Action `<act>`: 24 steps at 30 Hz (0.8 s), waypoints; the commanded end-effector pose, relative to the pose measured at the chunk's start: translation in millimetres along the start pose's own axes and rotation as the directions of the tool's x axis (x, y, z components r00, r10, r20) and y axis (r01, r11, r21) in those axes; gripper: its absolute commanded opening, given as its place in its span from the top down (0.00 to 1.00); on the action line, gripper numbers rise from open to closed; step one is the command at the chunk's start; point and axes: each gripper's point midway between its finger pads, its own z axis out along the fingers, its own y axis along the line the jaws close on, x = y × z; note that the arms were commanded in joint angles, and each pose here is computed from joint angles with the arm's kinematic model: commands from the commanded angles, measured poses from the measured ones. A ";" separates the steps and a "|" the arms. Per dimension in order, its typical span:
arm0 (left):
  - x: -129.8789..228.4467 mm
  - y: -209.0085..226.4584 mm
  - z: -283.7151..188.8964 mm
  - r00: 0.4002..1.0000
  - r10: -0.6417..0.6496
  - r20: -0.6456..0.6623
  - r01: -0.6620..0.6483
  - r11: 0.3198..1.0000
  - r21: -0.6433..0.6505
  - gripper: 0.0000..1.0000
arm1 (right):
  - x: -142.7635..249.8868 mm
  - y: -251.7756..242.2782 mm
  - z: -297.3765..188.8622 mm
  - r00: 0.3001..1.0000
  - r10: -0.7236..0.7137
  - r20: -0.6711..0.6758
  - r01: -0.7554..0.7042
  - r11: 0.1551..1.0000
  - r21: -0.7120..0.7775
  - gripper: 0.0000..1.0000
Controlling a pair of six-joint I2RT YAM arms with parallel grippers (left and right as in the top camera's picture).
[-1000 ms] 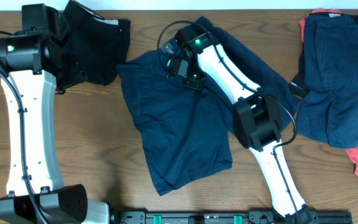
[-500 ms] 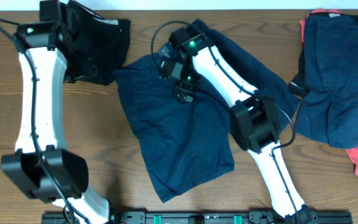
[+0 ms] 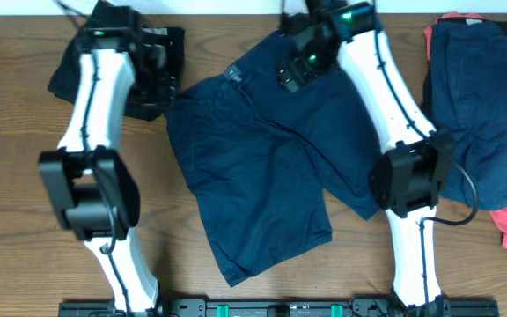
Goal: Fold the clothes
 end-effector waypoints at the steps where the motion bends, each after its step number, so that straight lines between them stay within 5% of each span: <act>1: 1.5 -13.0 21.0 0.990 0.136 -0.044 -0.136 0.991 0.002 0.25 | 4.3 -2.2 -1.5 0.997 0.083 -0.007 -0.083 0.995 -0.055 0.01; 5: 0.5 -10.3 40.9 0.987 0.141 -0.081 -0.147 0.987 -0.069 0.30 | 9.8 -13.2 -4.2 0.994 0.108 -0.019 -0.109 0.993 -0.052 0.01; 10: -5.8 16.5 48.0 0.998 -0.009 -0.059 -0.005 0.974 -0.226 0.34 | 14.5 -18.1 -5.4 0.993 0.115 -0.033 -0.116 0.992 -0.050 0.01; 24: -4.4 8.9 67.7 0.992 -0.121 -0.037 0.113 0.977 -0.181 0.35 | 17.7 -19.8 -5.7 0.995 0.091 -0.042 -0.093 0.994 -0.050 0.01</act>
